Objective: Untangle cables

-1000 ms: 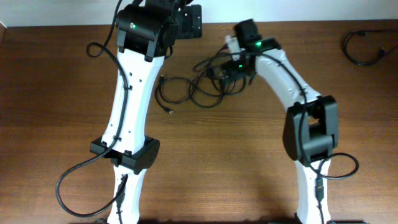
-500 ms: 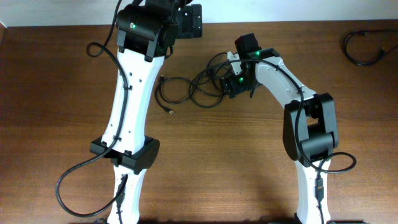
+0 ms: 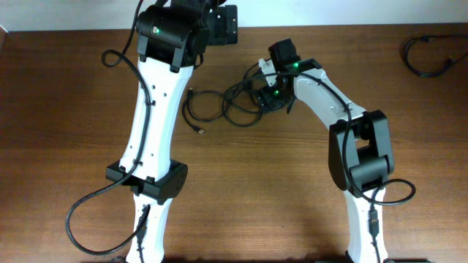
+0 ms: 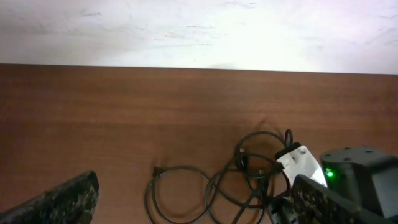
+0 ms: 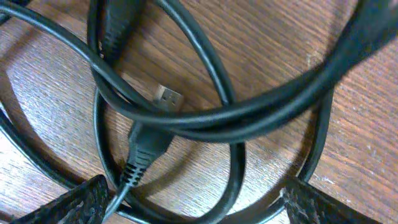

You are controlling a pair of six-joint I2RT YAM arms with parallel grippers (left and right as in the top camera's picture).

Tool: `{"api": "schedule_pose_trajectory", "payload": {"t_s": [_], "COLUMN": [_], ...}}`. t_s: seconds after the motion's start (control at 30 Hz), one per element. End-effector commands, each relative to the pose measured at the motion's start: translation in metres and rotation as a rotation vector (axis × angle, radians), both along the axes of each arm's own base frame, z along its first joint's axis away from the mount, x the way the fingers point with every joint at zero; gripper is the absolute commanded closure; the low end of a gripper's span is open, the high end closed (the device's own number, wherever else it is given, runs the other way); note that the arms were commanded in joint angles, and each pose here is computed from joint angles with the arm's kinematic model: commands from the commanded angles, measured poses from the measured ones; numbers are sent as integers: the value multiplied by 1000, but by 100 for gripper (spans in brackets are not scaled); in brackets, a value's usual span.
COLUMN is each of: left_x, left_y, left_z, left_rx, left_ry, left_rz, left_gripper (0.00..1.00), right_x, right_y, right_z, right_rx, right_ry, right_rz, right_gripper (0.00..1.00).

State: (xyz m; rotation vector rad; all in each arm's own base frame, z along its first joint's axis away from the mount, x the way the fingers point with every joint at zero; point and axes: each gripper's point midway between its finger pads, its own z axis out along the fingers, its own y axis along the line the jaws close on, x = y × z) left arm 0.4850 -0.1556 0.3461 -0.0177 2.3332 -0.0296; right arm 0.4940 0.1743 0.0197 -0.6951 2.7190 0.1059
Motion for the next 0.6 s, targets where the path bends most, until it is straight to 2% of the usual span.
{"api": "schedule_pose_trajectory", "payload": {"t_s": [0.0, 0.07, 0.1, 0.13, 0.3, 0.37, 0.47, 0.5, 0.57], "left_x": [3, 3, 3, 3, 2, 2, 2, 2, 2], "left_y": [3, 3, 3, 3, 4, 3, 2, 1, 0], "left_z": [-5, -5, -5, -5, -7, -7, -7, -7, -7], "left_rx": [28, 28, 29, 29, 32, 30, 26, 20, 18], "left_ry": [7, 7, 7, 7, 14, 15, 16, 17, 18], "left_rz": [4, 4, 5, 4, 4, 3, -2, -7, -10], "left_gripper": [1, 1, 1, 1, 1, 1, 1, 1, 1], "right_x": [7, 7, 7, 7, 9, 13, 23, 25, 23], "right_y": [-2, -2, -2, -3, -8, -18, -23, -22, -23], "right_z": [18, 18, 18, 18, 21, 44, 131, 182, 222], "right_rx": [-16, -16, -16, -14, -33, -81, -68, -30, 6], "right_ry": [-46, -43, -45, -42, -54, -92, -226, -304, -369], "right_rz": [0, 1, 0, -6, -16, -39, -90, -110, -130], "right_gripper": [14, 36, 93, 96, 96, 96, 96, 96, 96]}}
